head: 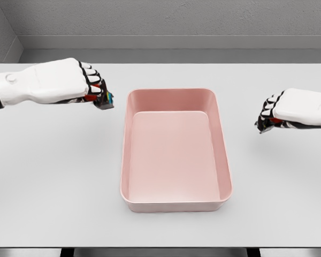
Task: Put the industrial switch in the basket with both arms
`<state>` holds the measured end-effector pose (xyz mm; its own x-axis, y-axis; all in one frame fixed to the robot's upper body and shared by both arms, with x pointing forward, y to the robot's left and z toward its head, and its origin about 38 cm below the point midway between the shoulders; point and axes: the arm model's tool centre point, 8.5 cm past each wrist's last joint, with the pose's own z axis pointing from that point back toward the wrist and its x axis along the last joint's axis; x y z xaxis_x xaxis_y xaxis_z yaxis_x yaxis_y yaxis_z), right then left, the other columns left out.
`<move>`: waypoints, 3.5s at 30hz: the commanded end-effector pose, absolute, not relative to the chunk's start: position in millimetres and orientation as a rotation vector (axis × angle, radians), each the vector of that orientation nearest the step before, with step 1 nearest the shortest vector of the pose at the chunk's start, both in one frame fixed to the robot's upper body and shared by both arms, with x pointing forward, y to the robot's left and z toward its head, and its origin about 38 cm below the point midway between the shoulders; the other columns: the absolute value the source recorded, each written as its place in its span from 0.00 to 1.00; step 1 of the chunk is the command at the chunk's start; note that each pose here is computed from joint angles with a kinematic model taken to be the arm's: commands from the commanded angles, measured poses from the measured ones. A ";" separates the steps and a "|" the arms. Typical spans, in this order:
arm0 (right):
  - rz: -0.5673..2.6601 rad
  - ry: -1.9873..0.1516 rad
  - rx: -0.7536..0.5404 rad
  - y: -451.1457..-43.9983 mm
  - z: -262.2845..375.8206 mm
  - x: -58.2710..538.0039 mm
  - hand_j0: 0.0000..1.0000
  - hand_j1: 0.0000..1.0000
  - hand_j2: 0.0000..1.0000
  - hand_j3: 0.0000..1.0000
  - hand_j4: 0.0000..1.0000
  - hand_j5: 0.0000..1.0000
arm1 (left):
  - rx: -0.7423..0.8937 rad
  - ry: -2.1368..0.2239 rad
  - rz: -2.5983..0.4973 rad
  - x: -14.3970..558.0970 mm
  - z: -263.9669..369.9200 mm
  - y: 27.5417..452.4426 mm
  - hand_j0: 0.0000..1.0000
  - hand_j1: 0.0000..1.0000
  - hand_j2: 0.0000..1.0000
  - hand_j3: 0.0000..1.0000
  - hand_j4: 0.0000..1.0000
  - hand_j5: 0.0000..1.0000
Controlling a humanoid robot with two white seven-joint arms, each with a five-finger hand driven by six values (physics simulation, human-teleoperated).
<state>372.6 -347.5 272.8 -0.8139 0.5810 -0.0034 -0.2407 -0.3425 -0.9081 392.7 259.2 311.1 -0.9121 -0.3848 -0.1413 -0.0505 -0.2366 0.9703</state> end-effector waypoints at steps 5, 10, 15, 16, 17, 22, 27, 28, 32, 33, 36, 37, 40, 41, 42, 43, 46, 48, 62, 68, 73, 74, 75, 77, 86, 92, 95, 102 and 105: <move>2.160 -1.453 -0.454 -342.0 286.9 372.4 0.46 0.46 0.46 0.46 0.46 0.46 | 0.248 -1.879 -2.268 385.6 295.0 202.2 0.38 0.38 0.38 0.38 0.38 0.38; 2.154 -1.504 -0.448 -334.7 296.9 372.3 0.46 0.46 0.46 0.46 0.46 0.46 | 0.179 -1.912 -2.220 384.4 299.2 200.1 0.38 0.38 0.38 0.38 0.38 0.38; 2.151 -1.534 -0.447 -330.9 303.6 372.0 0.46 0.46 0.46 0.46 0.46 0.46 | 0.024 -1.819 -2.278 374.5 265.5 185.1 0.36 0.36 0.36 0.36 0.36 0.36; 2.152 -1.536 -0.449 -330.4 304.3 371.9 0.46 0.46 0.46 0.46 0.46 0.46 | 0.018 -1.807 -2.284 373.7 262.7 185.4 0.36 0.36 0.36 0.36 0.36 0.36; 2.150 -1.540 -0.449 -330.2 305.7 372.1 0.47 0.47 0.47 0.47 0.47 0.47 | -0.004 -1.784 -2.301 371.7 256.4 183.4 0.36 0.36 0.36 0.36 0.36 0.36; 2.140 -1.602 -0.437 -317.3 308.7 375.7 0.46 0.46 0.46 0.46 0.46 0.46 | -0.031 -1.651 -2.448 364.9 228.8 170.2 0.36 0.36 0.36 0.36 0.36 0.36; 2.129 -1.658 -0.436 -307.2 314.0 379.3 0.46 0.46 0.46 0.46 0.46 0.46 | -0.113 -1.741 -2.456 358.5 229.3 134.8 0.41 0.41 0.41 0.41 0.41 0.41; 2.129 -1.666 -0.431 -304.9 313.7 379.4 0.47 0.47 0.47 0.47 0.47 0.47 | -0.111 -1.744 -2.455 358.7 229.9 134.7 0.41 0.41 0.41 0.41 0.41 0.41; 2.124 -1.683 -0.435 -302.7 316.7 380.8 0.47 0.47 0.47 0.47 0.47 0.47 | -0.116 -1.751 -2.457 358.2 230.0 131.9 0.52 0.52 0.52 0.52 0.52 0.52; 2.124 -1.688 -0.434 -301.4 317.2 380.8 0.47 0.47 0.47 0.47 0.47 0.47 | -0.116 -1.750 -2.455 358.3 230.1 132.4 0.57 0.57 0.57 0.57 0.57 0.57; 2.111 -1.711 -0.416 -299.0 319.0 380.9 0.47 0.47 0.47 0.47 0.47 0.47 | -0.115 -1.748 -2.454 359.0 229.7 132.9 0.76 0.76 0.76 0.76 0.76 0.76; 2.107 -1.723 -0.408 -295.8 317.8 381.4 0.47 0.47 0.47 0.47 0.47 0.47 | -0.113 -1.747 -2.455 359.0 229.6 132.9 0.77 0.77 0.77 0.77 0.77 0.77; 2.089 -1.774 -0.371 -282.8 313.8 383.3 0.47 0.47 0.47 0.47 0.47 0.47 | -0.110 -1.746 -2.456 359.4 230.1 133.5 0.77 0.77 0.77 0.77 0.77 0.77; 2.082 -1.794 -0.358 -277.3 312.2 384.0 0.47 0.47 0.47 0.47 0.47 0.47 | -0.111 -1.748 -2.456 359.3 230.1 132.9 0.78 0.78 0.78 0.78 0.78 0.78; 2.078 -1.803 -0.349 -275.0 311.3 384.1 0.47 0.47 0.47 0.47 0.47 0.47 | -0.110 -1.750 -2.457 359.1 230.9 132.6 0.78 0.78 0.78 0.78 0.78 0.78; 2.078 -1.806 -0.349 -274.5 311.8 384.3 0.47 0.47 0.47 0.47 0.47 0.47 | -0.113 -1.752 -2.456 359.0 231.0 132.0 0.78 0.78 0.78 0.78 0.78 0.78; 2.073 -1.819 -0.334 -270.1 309.5 384.6 0.47 0.47 0.47 0.47 0.47 0.47 | -0.131 -1.785 -2.459 357.3 234.2 121.3 0.78 0.78 0.78 0.78 0.78 0.78; 2.071 -1.822 -0.332 -269.2 309.3 384.7 0.47 0.47 0.47 0.47 0.47 0.47 | -0.134 -1.795 -2.461 356.7 235.8 118.1 0.81 0.81 0.81 0.81 0.81 0.81; 2.068 -1.829 -0.334 -268.9 311.1 385.0 0.47 0.47 0.47 0.47 0.47 0.47 | -0.162 -1.866 -2.467 354.5 245.8 96.2 0.99 0.99 0.99 0.99 0.99 0.99; 2.069 -1.833 -0.336 -268.4 312.2 385.3 0.47 0.47 0.47 0.47 0.47 0.47 | 0.044 -1.745 -2.295 399.8 286.2 190.3 1.00 1.00 1.00 1.00 1.00 1.00; 2.062 -1.849 -0.325 -264.1 311.2 385.7 0.47 0.47 0.47 0.47 0.47 0.47 | 0.264 -1.414 -1.732 460.2 250.7 388.9 1.00 1.00 1.00 1.00 1.00 1.00; 2.054 -1.867 -0.312 -259.4 310.2 386.1 0.47 0.47 0.47 0.47 0.47 0.47 | 0.282 -1.366 -1.656 461.3 237.8 414.3 1.00 1.00 1.00 1.00 1.00 1.00; 2.047 -1.886 -0.296 -254.0 308.8 386.4 0.47 0.47 0.47 0.47 0.47 0.47 | 0.290 -1.334 -1.635 460.1 229.5 424.9 1.00 1.00 1.00 1.00 1.00 1.00; 2.043 -1.895 -0.284 -250.5 307.3 386.5 0.47 0.47 0.47 0.47 0.47 0.47 | 0.273 -1.292 -1.625 454.1 212.2 431.7 1.00 1.00 1.00 1.00 1.00 1.00; 2.034 -1.945 -0.173 -221.3 291.1 384.7 0.47 0.47 0.47 0.47 0.47 0.47 | 0.127 -1.287 -1.694 434.4 178.1 395.2 1.00 1.00 1.00 1.00 1.00 1.00; 2.025 -1.980 -0.128 -206.7 287.8 384.0 0.49 0.49 0.49 0.49 0.49 0.49 | 0.108 -1.298 -1.707 432.2 177.6 388.0 1.00 1.00 1.00 1.00 1.00 1.00; 2.030 -1.993 -0.099 -197.5 285.6 383.2 0.50 0.50 0.50 0.50 0.50 0.50 | 0.111 -1.300 -1.711 432.2 179.5 387.9 1.00 1.00 1.00 1.00 1.00 1.00; 2.029 -2.000 -0.079 -192.0 282.8 382.2 0.89 0.89 0.89 0.89 0.89 0.89 | 0.099 -1.309 -1.719 431.6 179.5 382.7 1.00 1.00 1.00 1.00 1.00 1.00; 2.029 -2.000 -0.079 -192.0 282.8 382.2 0.90 0.90 0.90 0.90 0.90 0.90 | 0.080 -1.323 -1.737 429.7 180.1 373.9 1.00 1.00 1.00 1.00 1.00 1.00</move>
